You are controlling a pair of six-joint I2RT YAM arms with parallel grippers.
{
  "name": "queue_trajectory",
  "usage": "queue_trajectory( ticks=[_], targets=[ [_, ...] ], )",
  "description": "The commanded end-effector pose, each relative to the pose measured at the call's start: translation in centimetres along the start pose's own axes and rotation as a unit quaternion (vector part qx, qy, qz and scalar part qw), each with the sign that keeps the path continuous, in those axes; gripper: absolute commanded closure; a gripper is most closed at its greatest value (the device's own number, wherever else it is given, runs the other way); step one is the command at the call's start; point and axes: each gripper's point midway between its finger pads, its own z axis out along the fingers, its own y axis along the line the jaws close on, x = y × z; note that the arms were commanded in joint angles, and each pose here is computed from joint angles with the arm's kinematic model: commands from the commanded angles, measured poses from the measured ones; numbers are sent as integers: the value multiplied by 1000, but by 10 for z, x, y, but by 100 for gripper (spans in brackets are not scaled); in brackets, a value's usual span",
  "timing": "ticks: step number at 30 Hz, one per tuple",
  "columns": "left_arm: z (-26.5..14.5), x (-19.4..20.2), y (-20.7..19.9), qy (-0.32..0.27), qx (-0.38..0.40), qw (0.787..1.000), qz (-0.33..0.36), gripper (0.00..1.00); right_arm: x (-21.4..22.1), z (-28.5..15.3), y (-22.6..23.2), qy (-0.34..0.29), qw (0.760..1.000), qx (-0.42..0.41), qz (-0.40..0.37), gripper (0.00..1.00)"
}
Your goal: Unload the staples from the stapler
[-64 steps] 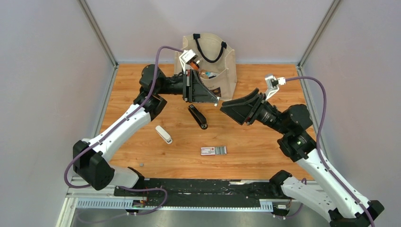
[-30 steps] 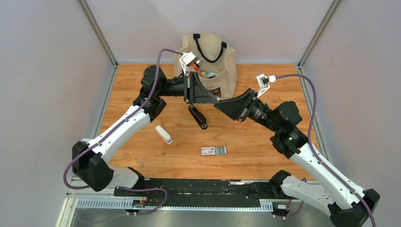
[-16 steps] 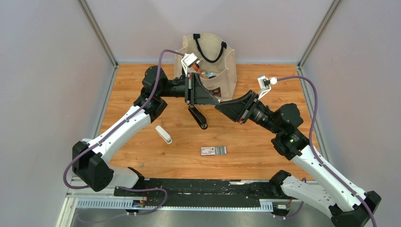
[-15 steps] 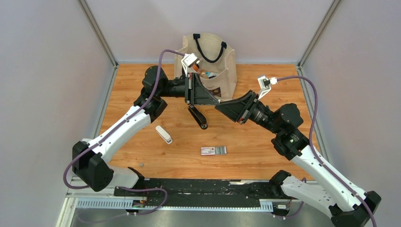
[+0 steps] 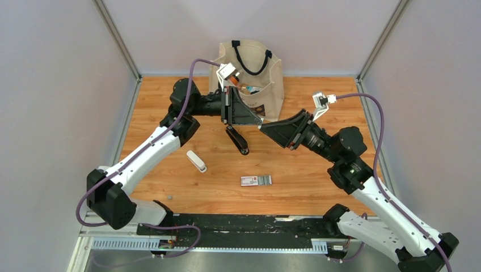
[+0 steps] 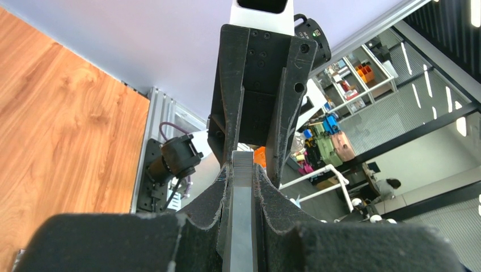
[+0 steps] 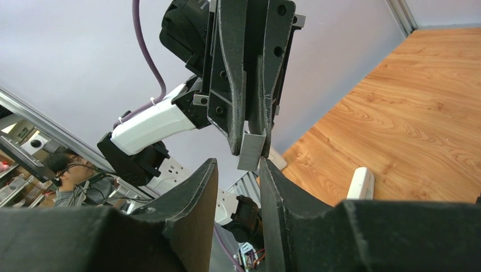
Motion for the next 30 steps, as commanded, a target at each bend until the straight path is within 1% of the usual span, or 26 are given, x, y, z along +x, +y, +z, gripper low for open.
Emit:
queue_trajectory(
  ticks=[1,20,21,25,30],
  targets=[
    [-3,-4,-11,-10,5,1000,28,86,-9,-2,13,-18,1000,-20,-7,65],
    [-4,-3,-12,-10,5,1000,29,86,-5,6,4,-11,1000,-14,4,67],
    [-4,-3,-12,-10,5,1000,29,86,-5,7,5,-11,1000,-17,4,68],
    [-4,-3,-13,-10,5,999,30,86,-7,7,5,-14,1000,-18,6,76],
    [-5,-1,-12,-9,4,1000,30,86,-7,6,5,-17,1000,-17,5,82]
  ],
)
